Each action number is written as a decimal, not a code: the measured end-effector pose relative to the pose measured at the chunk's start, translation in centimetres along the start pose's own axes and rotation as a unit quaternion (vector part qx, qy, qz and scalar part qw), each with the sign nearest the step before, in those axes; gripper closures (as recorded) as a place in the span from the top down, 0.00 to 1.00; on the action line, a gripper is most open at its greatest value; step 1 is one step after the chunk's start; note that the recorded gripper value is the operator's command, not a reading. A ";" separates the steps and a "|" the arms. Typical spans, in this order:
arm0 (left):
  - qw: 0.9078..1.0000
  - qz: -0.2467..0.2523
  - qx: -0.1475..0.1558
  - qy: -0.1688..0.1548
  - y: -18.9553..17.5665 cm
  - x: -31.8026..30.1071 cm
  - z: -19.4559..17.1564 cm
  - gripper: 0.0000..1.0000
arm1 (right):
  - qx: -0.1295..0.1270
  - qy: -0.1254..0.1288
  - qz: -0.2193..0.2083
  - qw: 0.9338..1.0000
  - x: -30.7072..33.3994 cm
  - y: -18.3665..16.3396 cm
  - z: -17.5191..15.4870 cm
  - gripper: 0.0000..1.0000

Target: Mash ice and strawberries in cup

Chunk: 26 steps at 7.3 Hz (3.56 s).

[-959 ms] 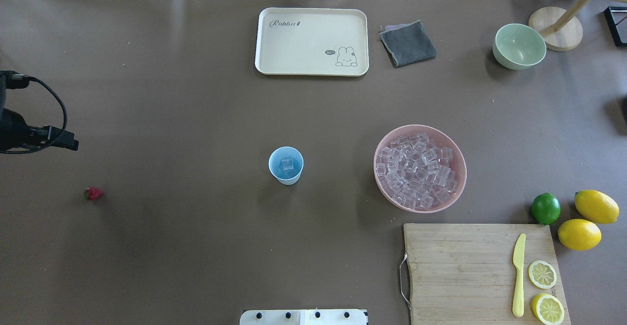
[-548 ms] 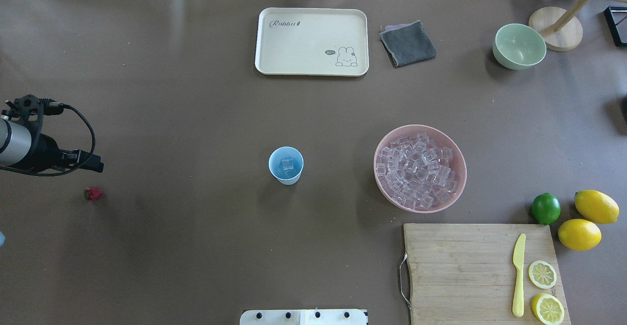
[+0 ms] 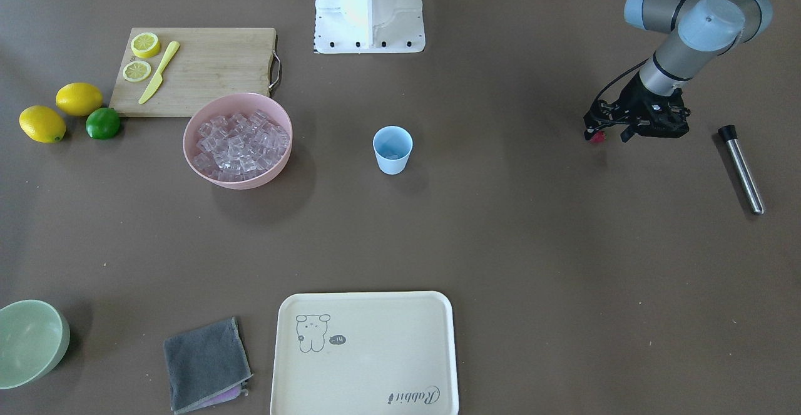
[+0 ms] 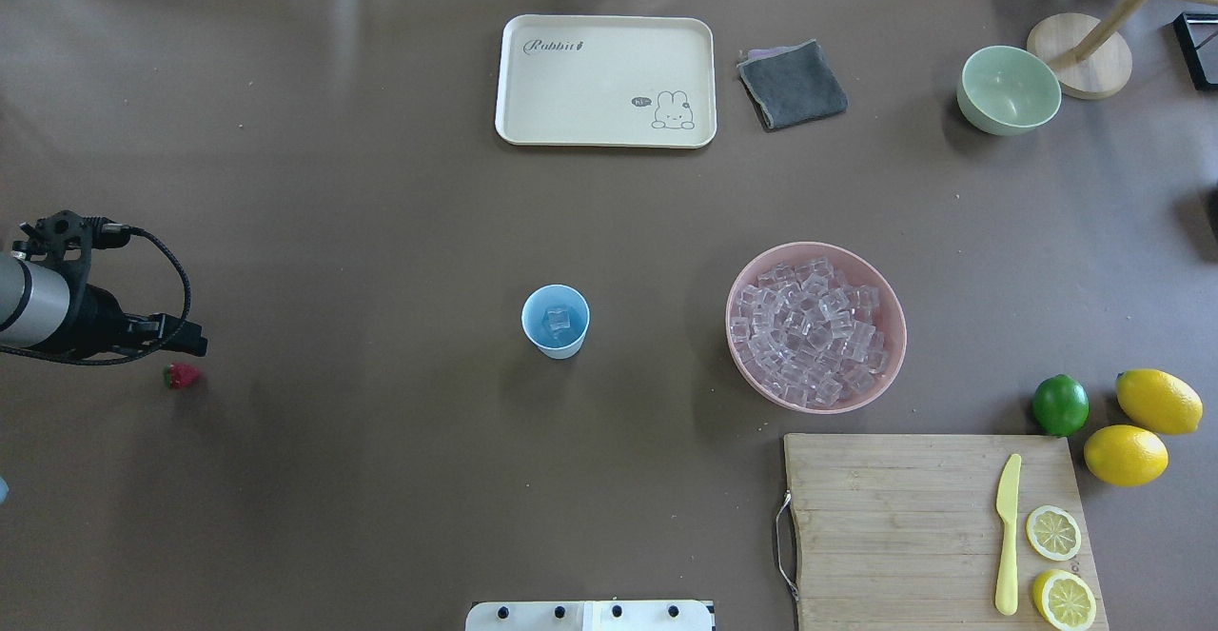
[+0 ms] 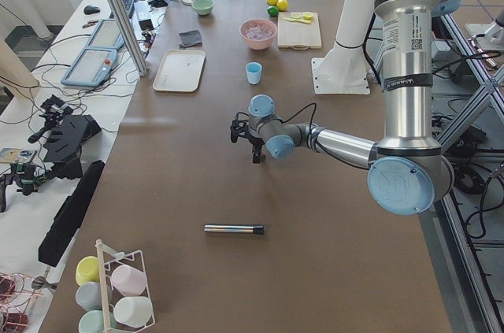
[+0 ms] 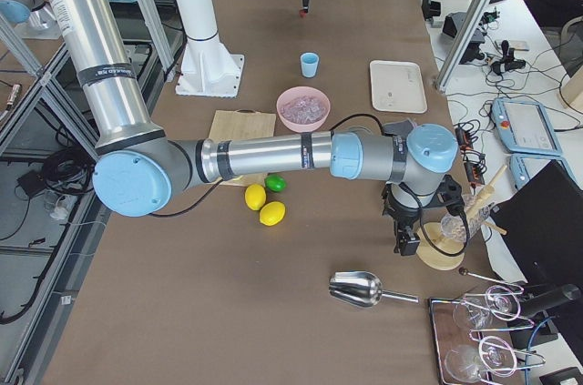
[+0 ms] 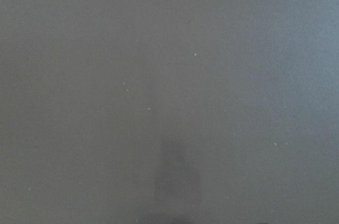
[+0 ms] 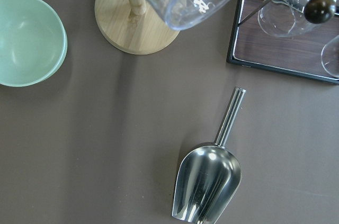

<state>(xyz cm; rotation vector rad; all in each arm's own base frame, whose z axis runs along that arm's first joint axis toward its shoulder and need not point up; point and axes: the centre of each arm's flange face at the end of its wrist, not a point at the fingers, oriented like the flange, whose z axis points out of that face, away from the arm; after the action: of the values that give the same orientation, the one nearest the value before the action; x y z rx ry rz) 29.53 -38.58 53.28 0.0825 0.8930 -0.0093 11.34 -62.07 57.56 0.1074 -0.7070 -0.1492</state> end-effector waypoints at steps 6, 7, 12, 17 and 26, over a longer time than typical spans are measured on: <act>1.000 0.009 -0.007 -0.013 1.5 -0.3 1.0 0.40 | -0.010 0.003 0.023 1.000 -0.6 1.1 -3.1 1.00; 1.000 0.011 -0.007 -0.012 1.6 -0.2 1.1 0.40 | -0.015 0.003 0.026 1.000 -0.3 1.4 -2.5 1.00; 1.000 0.018 -0.008 -0.005 1.4 0.8 1.0 0.34 | -0.027 0.001 0.025 0.999 0.1 1.8 -0.4 1.00; 0.999 0.020 -0.021 0.017 -5.0 14.4 -1.3 0.34 | -0.034 0.006 0.018 0.999 -0.4 1.6 0.6 1.00; 0.998 -0.040 -0.001 0.039 -8.3 42.2 -7.2 0.35 | -0.037 0.007 0.014 0.999 -1.0 1.5 1.0 1.00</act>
<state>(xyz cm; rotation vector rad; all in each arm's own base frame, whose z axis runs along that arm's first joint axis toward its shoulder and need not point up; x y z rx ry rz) 50.06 -45.16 15.40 0.0454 0.9734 -0.0810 10.09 -60.50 57.93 0.0277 -0.6887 -0.1487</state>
